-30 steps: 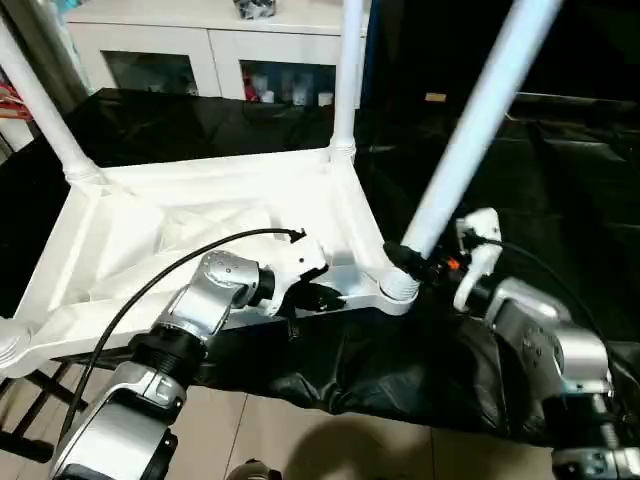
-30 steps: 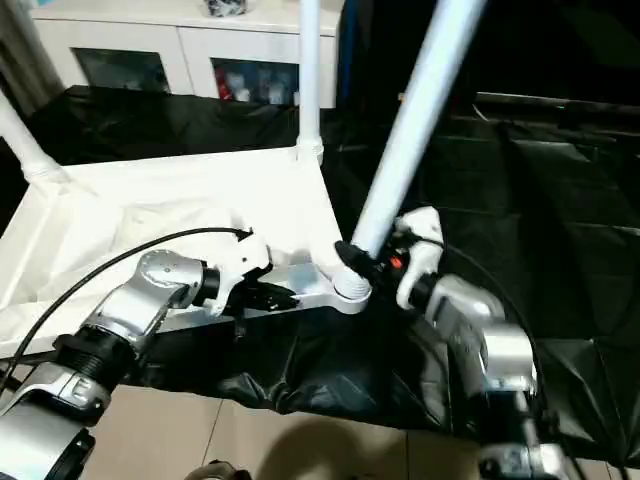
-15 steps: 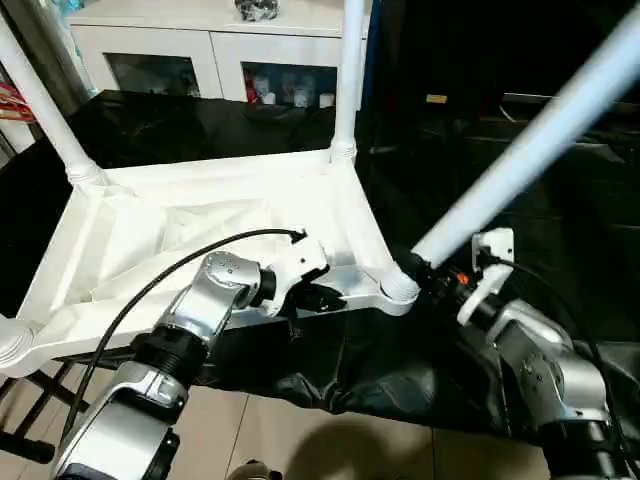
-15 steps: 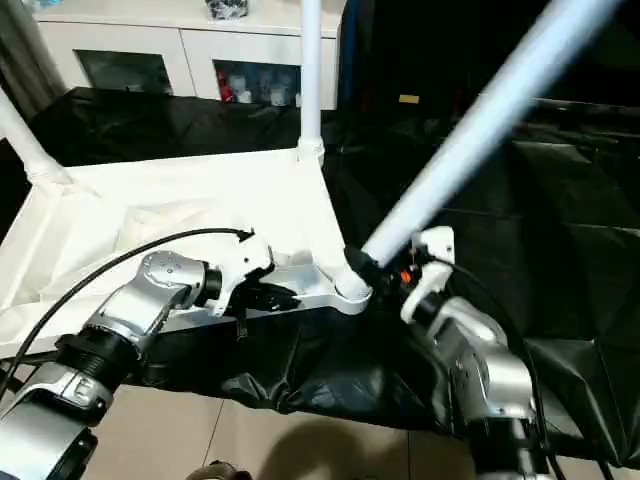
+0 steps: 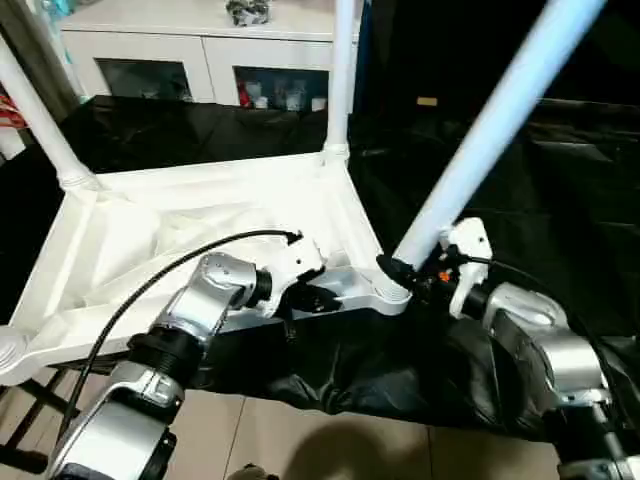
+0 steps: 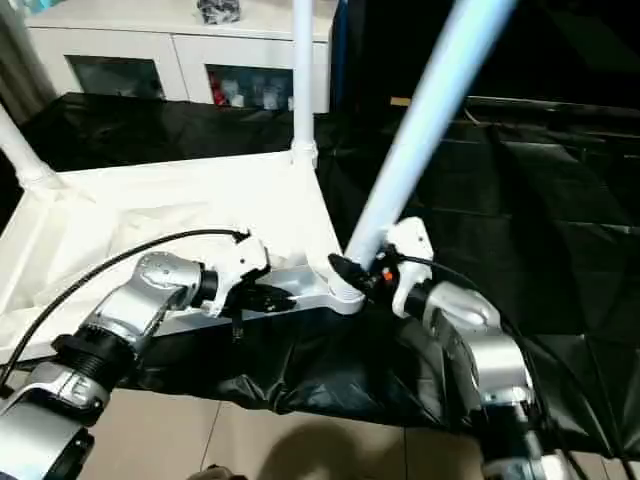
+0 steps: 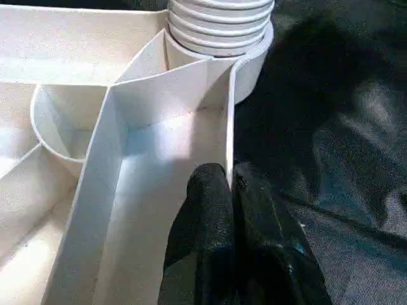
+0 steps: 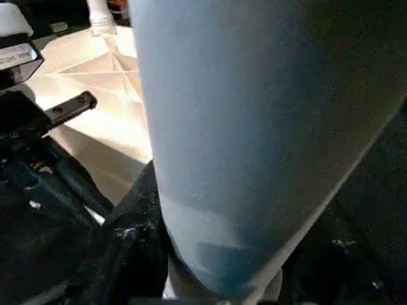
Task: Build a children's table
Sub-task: Insert table leg to table base
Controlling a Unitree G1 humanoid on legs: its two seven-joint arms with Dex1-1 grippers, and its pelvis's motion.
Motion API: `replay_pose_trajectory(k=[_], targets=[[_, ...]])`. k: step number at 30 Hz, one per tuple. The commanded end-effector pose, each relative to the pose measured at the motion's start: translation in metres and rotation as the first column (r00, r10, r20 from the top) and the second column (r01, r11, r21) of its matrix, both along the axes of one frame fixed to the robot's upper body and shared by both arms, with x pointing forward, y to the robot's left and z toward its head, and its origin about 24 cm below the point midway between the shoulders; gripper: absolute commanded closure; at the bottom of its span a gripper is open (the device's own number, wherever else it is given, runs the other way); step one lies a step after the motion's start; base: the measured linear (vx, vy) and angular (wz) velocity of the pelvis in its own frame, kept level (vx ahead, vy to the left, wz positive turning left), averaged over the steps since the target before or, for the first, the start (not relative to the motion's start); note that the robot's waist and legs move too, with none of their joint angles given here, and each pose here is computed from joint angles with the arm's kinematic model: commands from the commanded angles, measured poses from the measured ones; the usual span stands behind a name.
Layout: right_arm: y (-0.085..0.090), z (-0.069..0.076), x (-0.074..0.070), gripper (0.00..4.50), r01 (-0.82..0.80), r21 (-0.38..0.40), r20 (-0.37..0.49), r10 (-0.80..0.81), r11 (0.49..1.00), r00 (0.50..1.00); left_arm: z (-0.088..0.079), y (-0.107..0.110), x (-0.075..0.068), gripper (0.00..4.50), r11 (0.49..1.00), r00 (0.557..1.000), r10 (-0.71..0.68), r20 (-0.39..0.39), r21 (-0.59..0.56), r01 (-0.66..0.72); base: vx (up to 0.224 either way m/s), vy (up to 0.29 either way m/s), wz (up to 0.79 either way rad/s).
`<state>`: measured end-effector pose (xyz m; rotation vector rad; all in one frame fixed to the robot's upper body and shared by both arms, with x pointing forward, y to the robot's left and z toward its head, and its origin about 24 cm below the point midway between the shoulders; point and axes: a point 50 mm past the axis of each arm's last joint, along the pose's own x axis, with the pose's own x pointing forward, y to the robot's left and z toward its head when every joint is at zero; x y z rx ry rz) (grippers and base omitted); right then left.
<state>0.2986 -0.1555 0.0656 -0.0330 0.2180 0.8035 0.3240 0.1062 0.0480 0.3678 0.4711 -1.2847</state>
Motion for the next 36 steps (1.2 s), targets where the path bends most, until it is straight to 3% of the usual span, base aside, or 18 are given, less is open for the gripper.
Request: replay_pose_trajectory(k=[1,19,23,28,30,36], targets=[[0.001,-0.024,-0.006,2.61,-0.056,-0.072,-0.135,0.046,0.996,0.990,0.011,0.005,0.006,4.50,1.000,0.998,0.022,0.055,-0.004,-0.022,0.000,0.000,0.00],[0.003,-0.019,0.008,2.61,-0.280,-0.115,-0.202,0.253,0.953,0.946,0.023,0.007,0.003,4.50,0.989,0.989,-0.140,0.043,0.046,0.138,0.000,0.000,0.00],[0.004,-0.016,0.006,2.61,-0.333,-0.096,-0.192,0.311,0.938,0.931,0.027,0.009,0.003,4.50,0.985,0.985,-0.165,0.047,0.053,0.163,0.000,0.000,0.00],[0.005,-0.011,-0.003,2.61,-0.472,-0.053,-0.183,0.456,0.880,0.871,0.037,0.015,0.001,4.50,0.966,0.966,-0.255,0.036,0.056,0.253,0.000,0.000,0.00],[0.006,-0.013,-0.007,2.61,-0.518,-0.071,-0.186,0.498,0.853,0.847,0.039,0.016,0.001,4.50,0.957,0.958,-0.285,0.024,0.069,0.283,0.000,0.000,0.00],[0.009,-0.018,-0.006,2.61,-0.519,-0.116,-0.182,0.496,0.847,0.849,0.040,0.017,0.006,4.50,0.963,0.965,-0.258,0.037,0.092,0.254,0.000,0.000,0.00]])
